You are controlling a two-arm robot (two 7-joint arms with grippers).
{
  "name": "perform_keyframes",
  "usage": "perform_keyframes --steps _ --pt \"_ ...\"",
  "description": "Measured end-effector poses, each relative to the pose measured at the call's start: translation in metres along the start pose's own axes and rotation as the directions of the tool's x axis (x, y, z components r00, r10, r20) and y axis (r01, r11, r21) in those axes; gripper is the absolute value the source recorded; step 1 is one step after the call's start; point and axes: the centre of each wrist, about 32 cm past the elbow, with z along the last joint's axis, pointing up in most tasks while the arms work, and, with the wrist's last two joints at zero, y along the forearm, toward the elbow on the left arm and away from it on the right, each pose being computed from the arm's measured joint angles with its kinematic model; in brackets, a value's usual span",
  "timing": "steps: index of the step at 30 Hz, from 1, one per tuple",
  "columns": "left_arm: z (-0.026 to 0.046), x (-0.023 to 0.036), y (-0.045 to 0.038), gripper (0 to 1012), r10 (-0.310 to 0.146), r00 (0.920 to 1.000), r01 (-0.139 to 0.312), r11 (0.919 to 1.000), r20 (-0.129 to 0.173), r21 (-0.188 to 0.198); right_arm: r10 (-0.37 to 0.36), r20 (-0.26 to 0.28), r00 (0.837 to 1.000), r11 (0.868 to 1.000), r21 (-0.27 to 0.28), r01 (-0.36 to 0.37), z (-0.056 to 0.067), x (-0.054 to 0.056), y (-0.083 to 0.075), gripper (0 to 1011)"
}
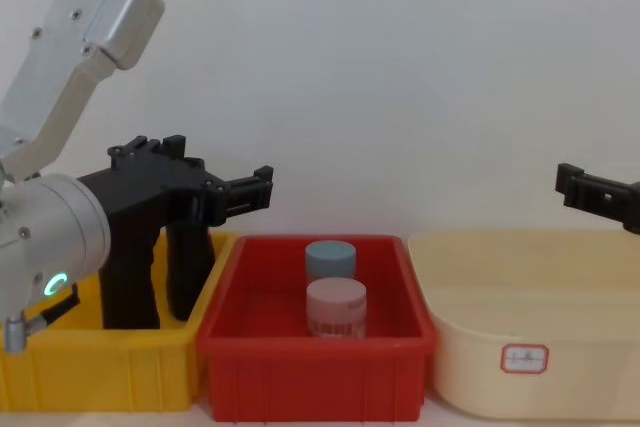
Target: Pick up the garbage bag with the one hand and transfer it to the other hand.
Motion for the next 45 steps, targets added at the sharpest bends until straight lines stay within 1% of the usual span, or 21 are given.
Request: perform_keyframes --steps 45 --pt "0.0000 0.0000 0.0000 1002 0.000 1.0000 0.000 1.0000 0.000 0.000 0.000 0.000 1.000 1.000 0.000 0.000 0.0000 0.0000 0.0000 1001"
